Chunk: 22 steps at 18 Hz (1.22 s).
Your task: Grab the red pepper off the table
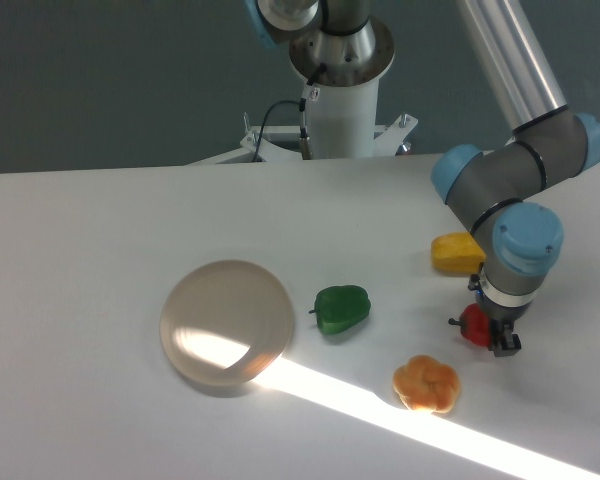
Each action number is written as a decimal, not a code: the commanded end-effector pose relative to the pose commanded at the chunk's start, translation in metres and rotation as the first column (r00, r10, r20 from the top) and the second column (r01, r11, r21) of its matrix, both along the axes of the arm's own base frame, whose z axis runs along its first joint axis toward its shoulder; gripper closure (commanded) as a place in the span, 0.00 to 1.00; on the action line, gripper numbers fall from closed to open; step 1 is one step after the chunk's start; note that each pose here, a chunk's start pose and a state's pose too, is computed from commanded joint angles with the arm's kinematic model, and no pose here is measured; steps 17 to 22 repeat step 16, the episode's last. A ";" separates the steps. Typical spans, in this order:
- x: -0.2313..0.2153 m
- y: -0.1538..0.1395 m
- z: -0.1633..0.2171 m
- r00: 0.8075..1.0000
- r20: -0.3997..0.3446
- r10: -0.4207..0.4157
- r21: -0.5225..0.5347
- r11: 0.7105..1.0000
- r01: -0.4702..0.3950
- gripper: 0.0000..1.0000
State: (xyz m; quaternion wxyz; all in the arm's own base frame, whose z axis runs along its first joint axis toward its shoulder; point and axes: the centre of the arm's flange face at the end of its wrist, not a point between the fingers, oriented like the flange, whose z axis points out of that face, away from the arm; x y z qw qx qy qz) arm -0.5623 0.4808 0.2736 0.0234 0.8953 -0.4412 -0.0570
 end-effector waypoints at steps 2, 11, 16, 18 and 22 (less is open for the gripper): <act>-0.001 0.012 0.022 1.000 -0.027 -0.011 0.021 1.000 0.012 0.57; 0.017 0.083 0.093 0.991 -0.133 -0.006 0.122 0.992 0.023 0.57; 0.032 0.097 0.098 0.992 -0.123 0.017 0.149 0.989 0.002 0.56; 0.032 0.097 0.098 0.992 -0.123 0.017 0.149 0.989 0.002 0.56; 0.032 0.097 0.098 0.992 -0.123 0.017 0.149 0.989 0.002 0.56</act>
